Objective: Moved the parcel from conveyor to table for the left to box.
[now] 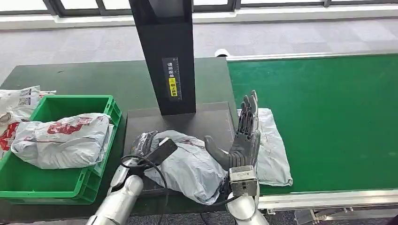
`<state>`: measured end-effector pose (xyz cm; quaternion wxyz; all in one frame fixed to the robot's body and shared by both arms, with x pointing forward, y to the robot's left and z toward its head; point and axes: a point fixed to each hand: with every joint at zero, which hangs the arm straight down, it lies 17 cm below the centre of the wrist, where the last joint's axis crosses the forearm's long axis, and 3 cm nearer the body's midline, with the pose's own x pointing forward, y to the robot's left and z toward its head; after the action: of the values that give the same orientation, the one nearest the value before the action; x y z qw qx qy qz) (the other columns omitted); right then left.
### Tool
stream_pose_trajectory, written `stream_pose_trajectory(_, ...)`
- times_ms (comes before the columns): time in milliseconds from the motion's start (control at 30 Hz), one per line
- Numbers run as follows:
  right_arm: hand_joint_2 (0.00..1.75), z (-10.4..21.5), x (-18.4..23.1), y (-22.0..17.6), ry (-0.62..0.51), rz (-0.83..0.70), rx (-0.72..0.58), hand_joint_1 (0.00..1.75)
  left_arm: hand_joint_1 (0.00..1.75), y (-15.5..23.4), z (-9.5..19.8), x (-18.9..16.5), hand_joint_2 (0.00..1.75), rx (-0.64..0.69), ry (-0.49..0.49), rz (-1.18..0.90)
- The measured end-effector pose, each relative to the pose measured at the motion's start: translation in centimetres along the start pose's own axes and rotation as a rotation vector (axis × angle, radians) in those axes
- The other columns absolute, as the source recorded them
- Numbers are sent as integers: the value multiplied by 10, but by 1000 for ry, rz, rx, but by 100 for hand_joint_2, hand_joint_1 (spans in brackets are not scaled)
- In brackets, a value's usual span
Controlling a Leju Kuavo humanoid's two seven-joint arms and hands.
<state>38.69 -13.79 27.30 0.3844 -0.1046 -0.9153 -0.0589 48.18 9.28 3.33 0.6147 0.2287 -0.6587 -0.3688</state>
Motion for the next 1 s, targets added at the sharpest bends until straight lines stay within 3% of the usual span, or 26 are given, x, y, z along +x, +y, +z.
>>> stream_pose_trajectory(200,175,7,-3,-1,14,13,2,0,175,91,13,13,175,417,-98,-82)
stream_pose_trajectory(467,175,7,-7,-8,40,0,-38,0,175,213,29,34,175,731,-214,-206)
stream_pose_trajectory(700,175,8,-11,-14,56,0,-64,0,175,281,38,44,175,903,-245,-207)
stream_pose_trajectory(867,175,8,-11,-15,57,0,-65,0,175,283,39,44,175,908,-249,-207)
stream_pose_trajectory(900,175,8,-11,-16,57,5,-68,0,175,319,46,48,175,1002,-282,-212)
stream_pose_trajectory(1000,175,9,-12,-14,58,3,-63,0,175,342,52,43,175,1059,-279,-225)
